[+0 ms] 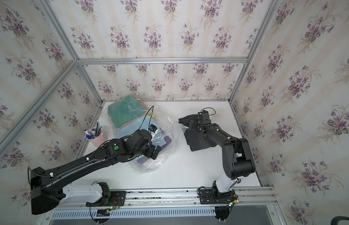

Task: Take the trousers out of the vacuum bag
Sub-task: Place the trousers at the center of the board.

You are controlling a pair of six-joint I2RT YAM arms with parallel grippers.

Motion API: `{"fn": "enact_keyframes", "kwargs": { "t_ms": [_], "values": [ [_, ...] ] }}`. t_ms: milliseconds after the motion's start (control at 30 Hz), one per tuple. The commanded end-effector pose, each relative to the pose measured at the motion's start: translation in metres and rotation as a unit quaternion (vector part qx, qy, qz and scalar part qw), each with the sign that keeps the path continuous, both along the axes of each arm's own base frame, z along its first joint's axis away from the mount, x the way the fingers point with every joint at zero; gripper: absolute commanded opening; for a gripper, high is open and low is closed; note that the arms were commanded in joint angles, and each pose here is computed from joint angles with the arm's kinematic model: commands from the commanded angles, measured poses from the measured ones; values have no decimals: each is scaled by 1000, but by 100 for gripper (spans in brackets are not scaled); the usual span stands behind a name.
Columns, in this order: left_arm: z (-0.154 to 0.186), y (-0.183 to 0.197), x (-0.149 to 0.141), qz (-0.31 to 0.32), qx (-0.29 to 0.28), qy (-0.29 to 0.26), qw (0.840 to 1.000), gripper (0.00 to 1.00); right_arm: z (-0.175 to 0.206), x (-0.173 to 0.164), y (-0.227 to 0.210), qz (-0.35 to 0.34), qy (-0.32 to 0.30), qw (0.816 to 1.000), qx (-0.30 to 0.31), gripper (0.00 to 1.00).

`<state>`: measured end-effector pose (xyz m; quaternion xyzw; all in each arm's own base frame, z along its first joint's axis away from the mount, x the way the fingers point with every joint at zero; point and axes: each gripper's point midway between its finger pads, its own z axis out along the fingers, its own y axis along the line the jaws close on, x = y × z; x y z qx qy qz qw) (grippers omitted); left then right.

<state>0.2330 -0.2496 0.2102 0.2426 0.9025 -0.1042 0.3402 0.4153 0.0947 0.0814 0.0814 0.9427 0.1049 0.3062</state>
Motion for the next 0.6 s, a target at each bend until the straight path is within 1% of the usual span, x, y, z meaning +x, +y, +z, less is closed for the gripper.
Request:
{"fn": "enact_keyframes", "kwargs": {
  "t_ms": [0, 67, 167, 300, 433, 500, 567],
  "values": [
    [4, 5, 1, 2, 10, -6, 1000, 100, -11, -2, 10, 84, 21, 996, -33, 100],
    [5, 7, 1, 2, 14, -7, 1000, 100, -14, 5, 13, 104, 22, 993, -53, 100],
    [7, 7, 2, 4, 15, -9, 1000, 100, -19, 17, 8, 108, 27, 990, -88, 100],
    [5, 5, 3, 5, 14, -6, 1000, 100, -28, 26, 10, 112, 33, 989, -95, 100],
    [2, 3, 4, 5, 14, -3, 1000, 100, -43, 28, 7, 76, 42, 993, -85, 100],
    [1, 1, 5, 4, 13, -2, 1000, 100, -49, 28, 4, 48, 48, 995, -77, 100],
    [0, 0, 5, 4, 13, -1, 1000, 100, -53, 27, 2, 5, 55, 997, -58, 100]
  ]
}}
